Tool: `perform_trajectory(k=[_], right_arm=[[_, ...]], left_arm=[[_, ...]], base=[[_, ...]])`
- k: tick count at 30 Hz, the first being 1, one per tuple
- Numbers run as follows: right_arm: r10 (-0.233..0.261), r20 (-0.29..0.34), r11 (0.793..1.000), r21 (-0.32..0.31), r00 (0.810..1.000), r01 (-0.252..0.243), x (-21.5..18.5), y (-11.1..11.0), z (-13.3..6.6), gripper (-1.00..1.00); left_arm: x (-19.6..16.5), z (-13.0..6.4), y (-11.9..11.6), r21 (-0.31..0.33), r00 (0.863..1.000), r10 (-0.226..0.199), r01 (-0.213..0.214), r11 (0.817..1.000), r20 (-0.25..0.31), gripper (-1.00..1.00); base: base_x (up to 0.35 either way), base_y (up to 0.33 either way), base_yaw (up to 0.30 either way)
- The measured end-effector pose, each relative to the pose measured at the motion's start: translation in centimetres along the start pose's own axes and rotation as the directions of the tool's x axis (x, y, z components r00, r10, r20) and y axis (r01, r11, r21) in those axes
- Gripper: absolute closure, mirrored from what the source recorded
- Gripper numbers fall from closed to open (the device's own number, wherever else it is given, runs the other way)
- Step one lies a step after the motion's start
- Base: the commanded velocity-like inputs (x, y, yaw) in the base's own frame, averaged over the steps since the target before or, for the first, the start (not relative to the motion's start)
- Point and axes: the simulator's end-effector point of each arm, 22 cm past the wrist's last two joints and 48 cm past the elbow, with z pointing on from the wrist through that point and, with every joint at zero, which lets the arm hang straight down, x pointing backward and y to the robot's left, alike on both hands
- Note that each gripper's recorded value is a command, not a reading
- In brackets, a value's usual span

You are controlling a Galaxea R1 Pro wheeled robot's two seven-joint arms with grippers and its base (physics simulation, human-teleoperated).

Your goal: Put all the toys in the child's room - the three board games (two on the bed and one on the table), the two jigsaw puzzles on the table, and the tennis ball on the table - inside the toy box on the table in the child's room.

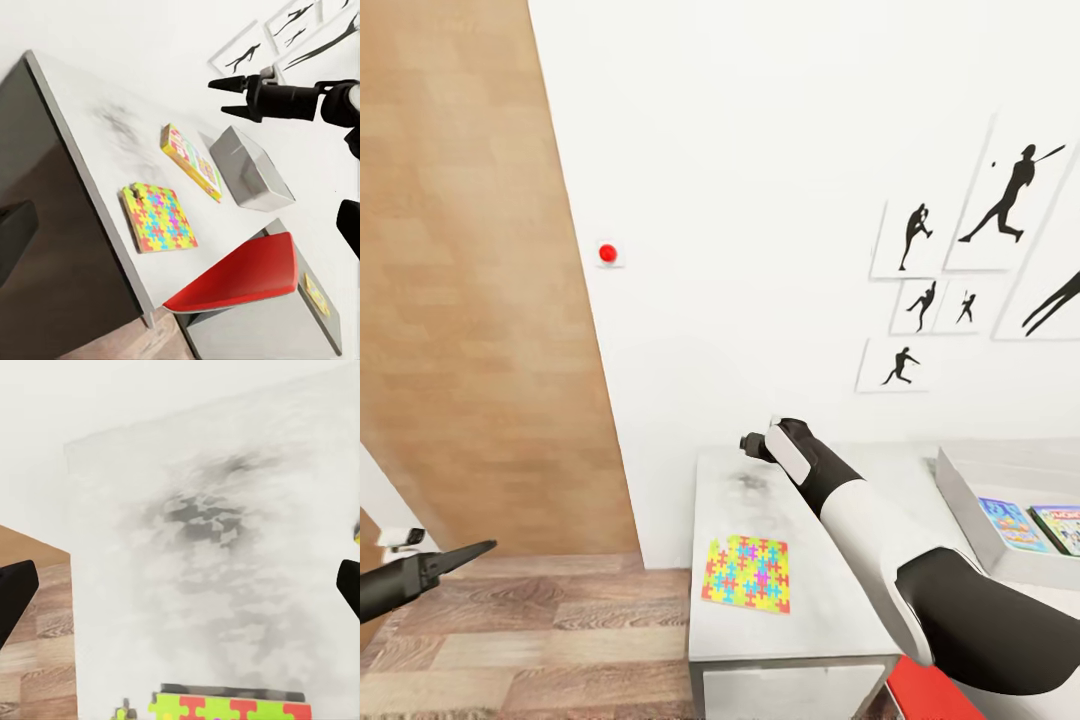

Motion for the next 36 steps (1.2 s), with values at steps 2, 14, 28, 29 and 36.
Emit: perform_trajectory(k=[2, 14, 28, 29, 36], right_arm=[[0.000, -0.005, 1.000, 0.000, 1.000, 0.000, 0.3, 0.0, 0.2, -1.00], [0.002, -0.047, 1.000, 0.005, 0.999, -0.001, 2.9, -0.6, 1.7, -1.00], [0.019, -0.123, 1.000, -0.018, 0.992, -0.021, 9.6, -1.3, 4.0, -1.00], [0.022, -0.124, 1.000, -0.019, 0.992, -0.024, 10.0, -1.4, 4.1, -1.00], [0.032, -0.131, 0.999, -0.018, 0.991, -0.035, 11.5, -1.6, 4.8, -1.00]], left_arm=[[0.2, 0.3, 0.0, 0.004, 1.000, -0.004, 0.004, 1.000, -0.004, -1.00], [0.9, 1.1, 1.3, -0.030, 1.000, -0.017, 0.017, 0.999, -0.015, -1.00], [0.7, 3.9, 0.4, -0.035, 0.999, 0.042, -0.043, 0.998, -0.021, -1.00], [0.7, 4.0, 0.6, -0.043, 0.999, 0.039, -0.040, 0.998, -0.022, -1.00], [1.4, 5.0, 2.0, -0.095, 1.000, -0.018, 0.016, 0.995, -0.023, -1.00]], base=[[0.000, 0.000, 0.000], [0.000, 0.000, 0.000], [0.000, 0.000, 0.003], [0.000, 0.000, 0.033], [0.000, 0.000, 0.054]])
